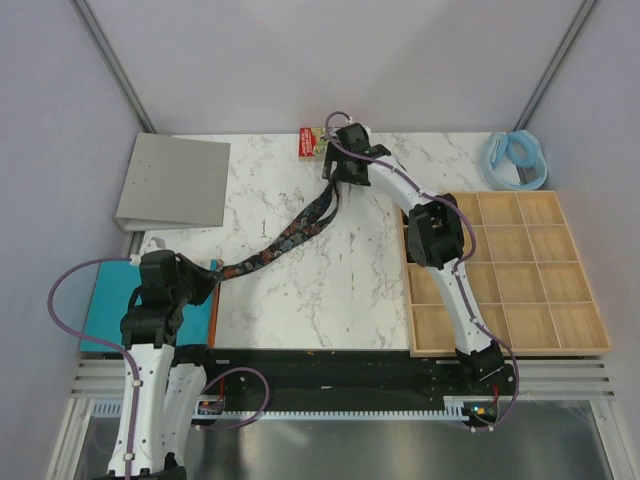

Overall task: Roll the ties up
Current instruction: Flatten out the tie at the center of the board.

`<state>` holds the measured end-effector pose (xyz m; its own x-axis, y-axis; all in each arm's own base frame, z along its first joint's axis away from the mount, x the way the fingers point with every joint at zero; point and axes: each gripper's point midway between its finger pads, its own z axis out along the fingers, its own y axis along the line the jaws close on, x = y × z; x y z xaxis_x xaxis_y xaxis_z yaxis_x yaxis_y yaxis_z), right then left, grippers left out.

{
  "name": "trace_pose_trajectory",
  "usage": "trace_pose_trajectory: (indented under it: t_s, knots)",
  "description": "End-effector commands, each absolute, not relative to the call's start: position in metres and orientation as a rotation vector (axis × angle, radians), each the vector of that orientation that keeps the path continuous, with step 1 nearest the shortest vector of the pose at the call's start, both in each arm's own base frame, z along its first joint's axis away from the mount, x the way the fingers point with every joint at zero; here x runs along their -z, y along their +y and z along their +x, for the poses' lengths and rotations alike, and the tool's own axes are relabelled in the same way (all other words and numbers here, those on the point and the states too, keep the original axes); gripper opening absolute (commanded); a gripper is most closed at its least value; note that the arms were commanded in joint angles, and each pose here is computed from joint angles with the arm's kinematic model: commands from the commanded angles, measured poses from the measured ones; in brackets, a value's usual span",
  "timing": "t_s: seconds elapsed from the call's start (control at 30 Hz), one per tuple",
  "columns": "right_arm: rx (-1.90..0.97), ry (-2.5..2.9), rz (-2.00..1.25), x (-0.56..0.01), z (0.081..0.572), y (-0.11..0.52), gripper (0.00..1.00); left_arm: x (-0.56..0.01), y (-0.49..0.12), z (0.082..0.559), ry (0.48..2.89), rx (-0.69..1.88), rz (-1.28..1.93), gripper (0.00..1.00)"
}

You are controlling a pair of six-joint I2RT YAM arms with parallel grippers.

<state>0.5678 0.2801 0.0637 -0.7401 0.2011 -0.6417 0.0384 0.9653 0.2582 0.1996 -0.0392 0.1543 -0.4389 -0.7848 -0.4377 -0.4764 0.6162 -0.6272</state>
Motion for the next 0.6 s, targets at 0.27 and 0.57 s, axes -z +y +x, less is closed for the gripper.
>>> trace_pose_trajectory:
  t_s: [0.27,0.57]
  knots:
    - [-0.275,2.381,0.242,-0.044,0.574,0.285,0.4,-0.177,-0.031,0.207,2.063,0.494,-0.908,0.02]
    - [-0.041,2.348,0.286,-0.089,0.571,0.21,0.0,-0.2,-0.038,0.201,2.026,0.549,-0.856,0.02]
